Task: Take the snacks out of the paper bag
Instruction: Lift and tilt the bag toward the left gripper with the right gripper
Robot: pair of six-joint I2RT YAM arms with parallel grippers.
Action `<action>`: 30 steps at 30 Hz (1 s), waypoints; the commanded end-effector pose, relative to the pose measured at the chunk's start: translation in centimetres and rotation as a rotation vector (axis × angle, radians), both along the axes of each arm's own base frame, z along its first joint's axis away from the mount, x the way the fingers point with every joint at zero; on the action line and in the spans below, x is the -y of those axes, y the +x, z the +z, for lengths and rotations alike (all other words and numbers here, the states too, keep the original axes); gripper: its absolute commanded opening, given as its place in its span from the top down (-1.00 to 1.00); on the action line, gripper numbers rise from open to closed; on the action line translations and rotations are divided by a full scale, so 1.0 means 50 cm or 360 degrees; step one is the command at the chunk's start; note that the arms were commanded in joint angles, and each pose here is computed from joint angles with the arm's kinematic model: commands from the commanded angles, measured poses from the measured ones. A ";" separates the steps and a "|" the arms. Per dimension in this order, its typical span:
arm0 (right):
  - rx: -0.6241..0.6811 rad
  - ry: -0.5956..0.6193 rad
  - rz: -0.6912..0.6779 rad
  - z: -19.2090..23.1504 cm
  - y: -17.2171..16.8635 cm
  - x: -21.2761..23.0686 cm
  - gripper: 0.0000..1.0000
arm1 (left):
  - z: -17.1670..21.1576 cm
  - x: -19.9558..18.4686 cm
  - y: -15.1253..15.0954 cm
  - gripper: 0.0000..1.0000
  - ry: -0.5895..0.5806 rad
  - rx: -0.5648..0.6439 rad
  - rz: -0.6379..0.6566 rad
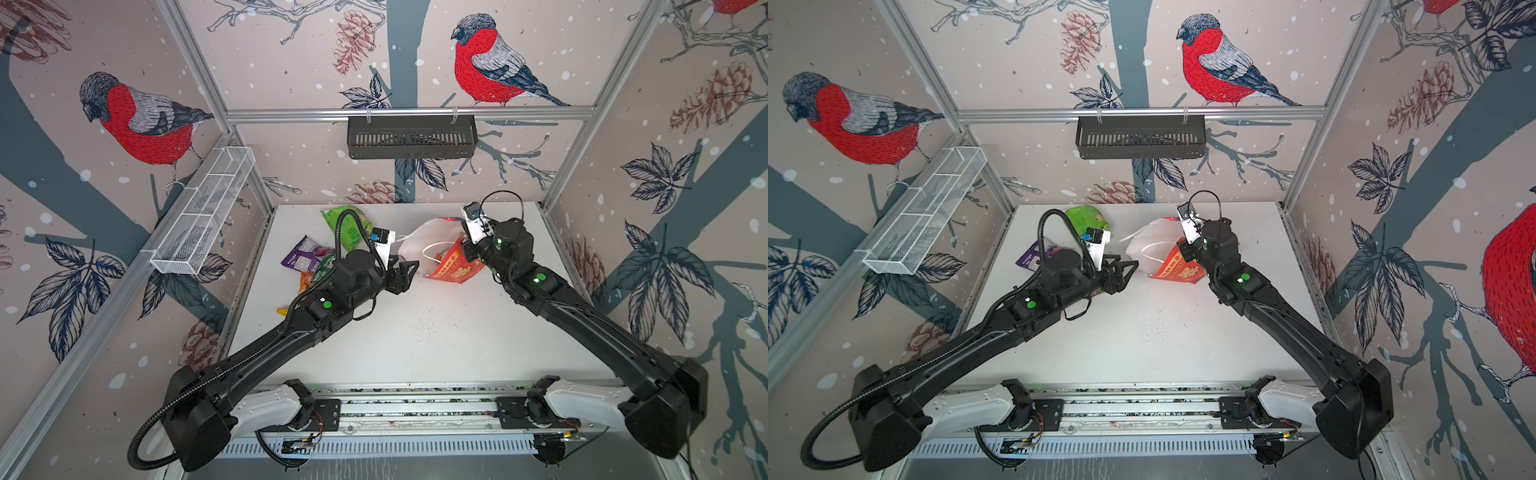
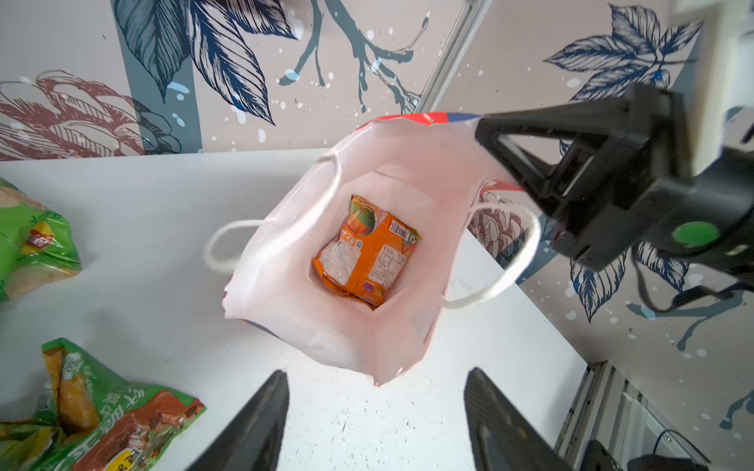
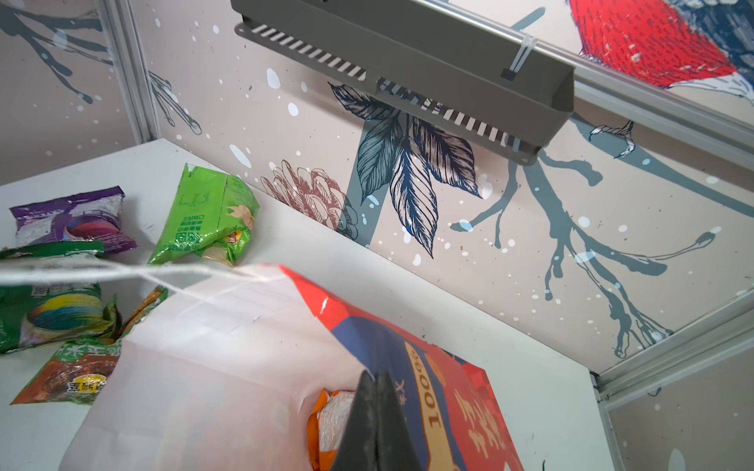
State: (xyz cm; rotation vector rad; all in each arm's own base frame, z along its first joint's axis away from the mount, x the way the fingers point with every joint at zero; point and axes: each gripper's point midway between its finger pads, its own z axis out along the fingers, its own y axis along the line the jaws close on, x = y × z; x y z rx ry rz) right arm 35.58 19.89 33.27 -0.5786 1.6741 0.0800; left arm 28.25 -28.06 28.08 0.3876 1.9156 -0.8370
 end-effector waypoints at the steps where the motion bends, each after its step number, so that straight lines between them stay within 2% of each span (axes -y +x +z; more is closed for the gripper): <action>1: 0.0090 0.0102 0.0049 0.030 -0.021 -0.004 1.00 | 0.005 0.022 -0.004 -0.35 -0.0037 0.0049 -0.0078; 10: 0.0063 0.0133 0.0086 0.029 -0.044 -0.007 1.00 | -0.044 0.053 -0.002 -0.32 -0.0017 0.0012 -0.0130; 19: 0.0048 0.0158 0.0131 0.024 -0.059 -0.014 1.00 | -0.099 0.066 0.015 -0.30 0.0084 -0.0015 -0.0070; 30: -0.0009 0.0238 0.0121 -0.012 -0.086 0.002 1.00 | -0.166 0.119 -0.020 -0.27 0.0160 -0.0060 -0.0130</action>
